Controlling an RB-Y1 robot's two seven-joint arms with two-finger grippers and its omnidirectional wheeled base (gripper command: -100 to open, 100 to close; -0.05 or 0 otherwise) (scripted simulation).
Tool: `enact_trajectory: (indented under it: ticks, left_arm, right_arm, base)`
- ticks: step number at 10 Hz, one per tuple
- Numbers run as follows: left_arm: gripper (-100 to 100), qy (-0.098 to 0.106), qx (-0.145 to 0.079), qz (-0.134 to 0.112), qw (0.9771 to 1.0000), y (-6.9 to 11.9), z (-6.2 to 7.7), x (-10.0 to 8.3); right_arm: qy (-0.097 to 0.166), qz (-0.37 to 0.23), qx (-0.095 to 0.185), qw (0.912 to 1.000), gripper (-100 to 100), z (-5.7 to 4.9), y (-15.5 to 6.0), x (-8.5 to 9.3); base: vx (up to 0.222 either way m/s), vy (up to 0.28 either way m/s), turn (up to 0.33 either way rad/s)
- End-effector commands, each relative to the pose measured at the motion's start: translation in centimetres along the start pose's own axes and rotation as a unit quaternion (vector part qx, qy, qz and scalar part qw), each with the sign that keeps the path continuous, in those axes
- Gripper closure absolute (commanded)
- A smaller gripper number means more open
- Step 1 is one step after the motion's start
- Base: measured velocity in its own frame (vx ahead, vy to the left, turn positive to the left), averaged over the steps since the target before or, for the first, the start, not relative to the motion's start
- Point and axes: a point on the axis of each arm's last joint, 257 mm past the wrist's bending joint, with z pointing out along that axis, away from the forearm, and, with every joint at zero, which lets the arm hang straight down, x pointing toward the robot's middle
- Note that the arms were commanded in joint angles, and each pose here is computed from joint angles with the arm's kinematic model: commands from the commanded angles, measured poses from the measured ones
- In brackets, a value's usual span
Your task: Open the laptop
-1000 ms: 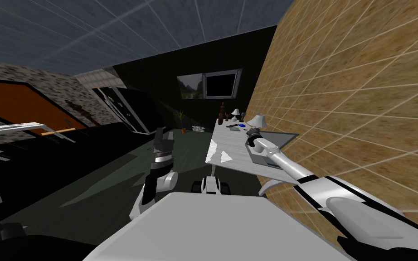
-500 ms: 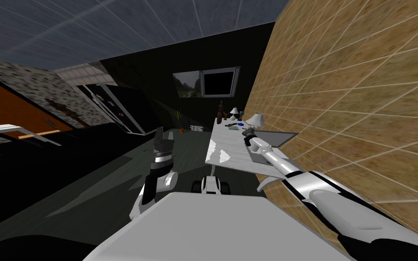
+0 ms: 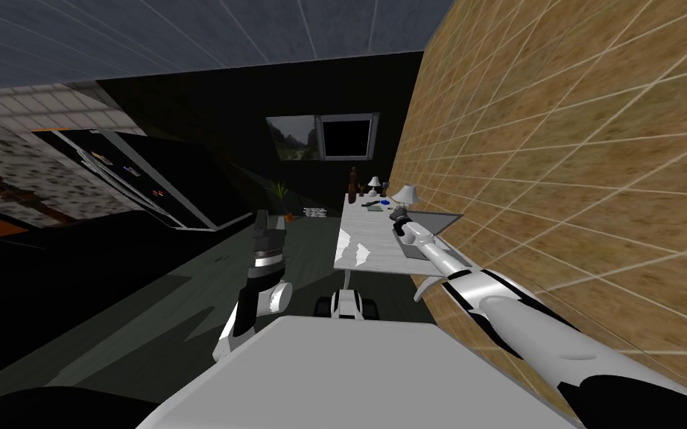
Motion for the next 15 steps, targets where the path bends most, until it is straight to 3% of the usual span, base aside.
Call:
enact_trajectory:
  ticks: [1, 2, 3, 4, 5, 9, 10, 15]
  left_arm:
    - [0, 0.0, 0.0, 0.0, 1.0, 0.0, 0.0, 0.0]
    - [0, 0.0, 0.0, 0.0, 1.0, 0.0, 0.0, 0.0]
    - [0, 0.0, 0.0, 0.0, 1.0, 0.0, 0.0, 0.0]
    - [0, 0.0, 0.0, 0.0, 1.0, 0.0, 0.0, 0.0]
    - [0, 0.0, 0.0, 0.0, 1.0, 0.0, 0.0, 0.0]
    - [0, 0.0, 0.0, 0.0, 1.0, 0.0, 0.0, 0.0]
    - [0, 0.0, 0.0, 0.0, 1.0, 0.0, 0.0, 0.0]
    - [0, 0.0, 0.0, 0.0, 1.0, 0.0, 0.0, 0.0]
  right_arm:
    - [-0.035, 0.001, -0.023, 0.9991, 100, 1.1, 2.6, -4.5]
    - [-0.03, 0.002, -0.039, 0.9988, 100, 1.1, 4.1, -3.6]
    - [-0.03, 0.002, -0.039, 0.9988, 100, 1.1, 4.1, -3.6]
    - [-0.055, -0.013, -0.053, 0.997, 100, 1.8, 5.6, -6.7]
    - [-0.067, -0.009, -0.074, 0.9949, 100, 2.0, 7.8, -8.5]
    - [-0.077, -0.01, -0.082, 0.9936, 100, 1.8, 8.4, -9.1]
    - [-0.089, -0.006, -0.08, 0.9928, -100, 1.3, 8.6, -10.1]
    - [-0.116, -0.005, -0.066, 0.9911, -100, 0.3, 8.4, -12.3]
  base:
    - [-0.008, 0.029, 0.077]
    - [0.0, 0.006, 0.025]
    - [0.0, 0.0, 0.0]
    - [-0.012, 0.038, -0.348]
    - [-0.023, 0.061, -0.425]
    - [-0.003, 0.009, 0.005]
    - [-0.068, -0.032, 0.018]
    - [-0.101, -0.049, 0.014]
